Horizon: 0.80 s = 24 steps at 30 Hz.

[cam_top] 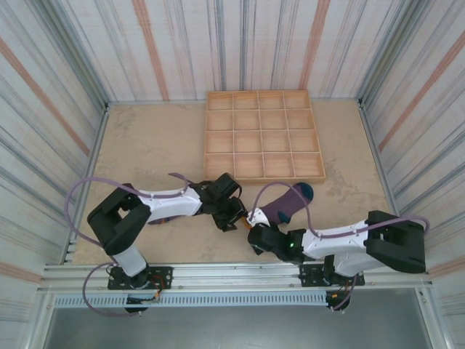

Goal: Roll the socks

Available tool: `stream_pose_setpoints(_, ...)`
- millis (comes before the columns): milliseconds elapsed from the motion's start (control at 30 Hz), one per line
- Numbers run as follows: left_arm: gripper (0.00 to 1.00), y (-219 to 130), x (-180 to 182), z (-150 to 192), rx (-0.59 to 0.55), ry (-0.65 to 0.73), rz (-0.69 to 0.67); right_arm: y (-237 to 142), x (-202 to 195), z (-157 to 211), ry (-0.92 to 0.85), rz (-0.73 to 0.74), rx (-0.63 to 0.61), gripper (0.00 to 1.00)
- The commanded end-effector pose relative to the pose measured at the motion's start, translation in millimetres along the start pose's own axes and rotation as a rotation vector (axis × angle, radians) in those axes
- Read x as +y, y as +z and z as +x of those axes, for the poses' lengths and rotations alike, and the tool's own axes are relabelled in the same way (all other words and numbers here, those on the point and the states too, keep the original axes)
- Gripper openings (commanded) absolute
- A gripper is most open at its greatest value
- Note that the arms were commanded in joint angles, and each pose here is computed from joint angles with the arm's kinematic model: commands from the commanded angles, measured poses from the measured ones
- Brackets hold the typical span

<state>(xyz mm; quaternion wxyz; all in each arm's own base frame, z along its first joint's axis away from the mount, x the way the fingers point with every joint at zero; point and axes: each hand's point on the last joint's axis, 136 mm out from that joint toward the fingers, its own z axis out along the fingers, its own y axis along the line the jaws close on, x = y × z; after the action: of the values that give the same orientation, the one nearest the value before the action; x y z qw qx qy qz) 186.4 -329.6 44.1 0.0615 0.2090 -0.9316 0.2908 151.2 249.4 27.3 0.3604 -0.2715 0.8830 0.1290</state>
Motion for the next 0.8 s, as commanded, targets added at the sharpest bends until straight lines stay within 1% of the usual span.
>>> stream_pose_setpoints(0,0.68,-22,-10,-12,-0.083,0.043,0.037,0,2,17,0.114,-0.115,0.076,0.00)
stream_pose_setpoints(100,0.67,-26,-15,-15,-0.098,0.080,0.051,-3,-1,16,0.183,-0.163,0.084,0.00)
stream_pose_setpoints(200,0.67,-24,-14,-14,-0.090,0.104,0.034,-6,-8,19,0.258,-0.184,0.100,0.00)
stream_pose_setpoints(333,0.66,-18,-21,-11,-0.054,0.197,0.024,-10,-12,22,0.334,-0.230,0.107,0.00)
stream_pose_setpoints(433,0.64,-14,-28,-9,-0.025,0.259,0.016,-11,-16,25,0.344,-0.223,0.111,0.00)
stream_pose_setpoints(567,0.61,-9,-34,-5,-0.005,0.276,0.023,-11,-19,25,0.368,-0.223,0.109,0.00)
stream_pose_setpoints(633,0.58,-3,-36,-2,0.023,0.276,0.017,-11,-21,24,0.388,-0.225,0.098,0.00)
stream_pose_setpoints(767,0.55,6,-33,5,0.054,0.289,-0.022,-12,-26,27,0.411,-0.223,0.096,0.00)
